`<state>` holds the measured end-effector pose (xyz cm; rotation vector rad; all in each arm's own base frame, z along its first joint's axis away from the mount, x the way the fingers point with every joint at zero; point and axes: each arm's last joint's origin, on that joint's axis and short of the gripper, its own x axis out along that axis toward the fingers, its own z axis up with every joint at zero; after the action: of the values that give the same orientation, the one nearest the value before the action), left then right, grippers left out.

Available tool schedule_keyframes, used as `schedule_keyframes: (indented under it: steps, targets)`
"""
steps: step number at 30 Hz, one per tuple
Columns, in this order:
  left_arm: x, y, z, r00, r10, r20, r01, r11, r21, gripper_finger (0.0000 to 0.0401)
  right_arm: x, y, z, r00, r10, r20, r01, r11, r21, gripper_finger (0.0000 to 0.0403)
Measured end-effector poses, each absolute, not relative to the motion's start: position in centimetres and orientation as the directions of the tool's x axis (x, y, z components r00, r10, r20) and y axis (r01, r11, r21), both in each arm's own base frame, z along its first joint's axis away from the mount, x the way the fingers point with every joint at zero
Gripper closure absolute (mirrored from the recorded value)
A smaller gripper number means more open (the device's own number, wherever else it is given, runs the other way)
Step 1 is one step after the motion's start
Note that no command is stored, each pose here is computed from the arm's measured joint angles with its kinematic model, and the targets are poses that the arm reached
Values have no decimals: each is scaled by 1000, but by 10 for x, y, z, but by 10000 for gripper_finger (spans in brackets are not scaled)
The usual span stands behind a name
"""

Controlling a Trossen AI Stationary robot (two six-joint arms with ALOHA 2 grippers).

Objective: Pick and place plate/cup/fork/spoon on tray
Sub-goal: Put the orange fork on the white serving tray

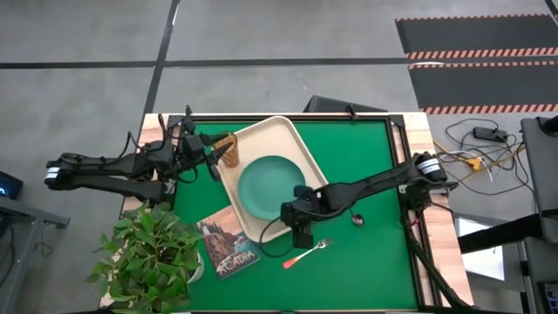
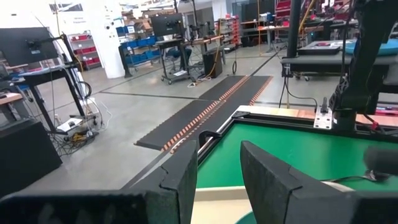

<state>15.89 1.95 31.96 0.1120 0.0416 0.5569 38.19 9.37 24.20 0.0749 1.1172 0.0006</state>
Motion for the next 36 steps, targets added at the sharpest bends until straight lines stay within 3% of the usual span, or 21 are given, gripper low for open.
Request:
schedule_keyframes:
  steps: [3,6,16,30,36]
  targets:
    - [159,19,320,848,529,-9,-525,843,118,296,375,105,249,446,70,-892,93,988,124,251]
    - [159,19,319,849,529,-10,-524,844,118,296,367,125,251,435,123,-892,48,986,159,254]
    - [160,19,320,849,528,-12,-524,844,118,296,362,183,210,402,90,-911,-87,994,59,263]
    - [159,19,320,848,529,-9,-525,843,117,296,373,192,147,278,36,-960,-121,993,3,300]
    - [158,19,323,849,529,2,-526,843,113,296,375,193,137,254,52,-966,-129,991,20,334]
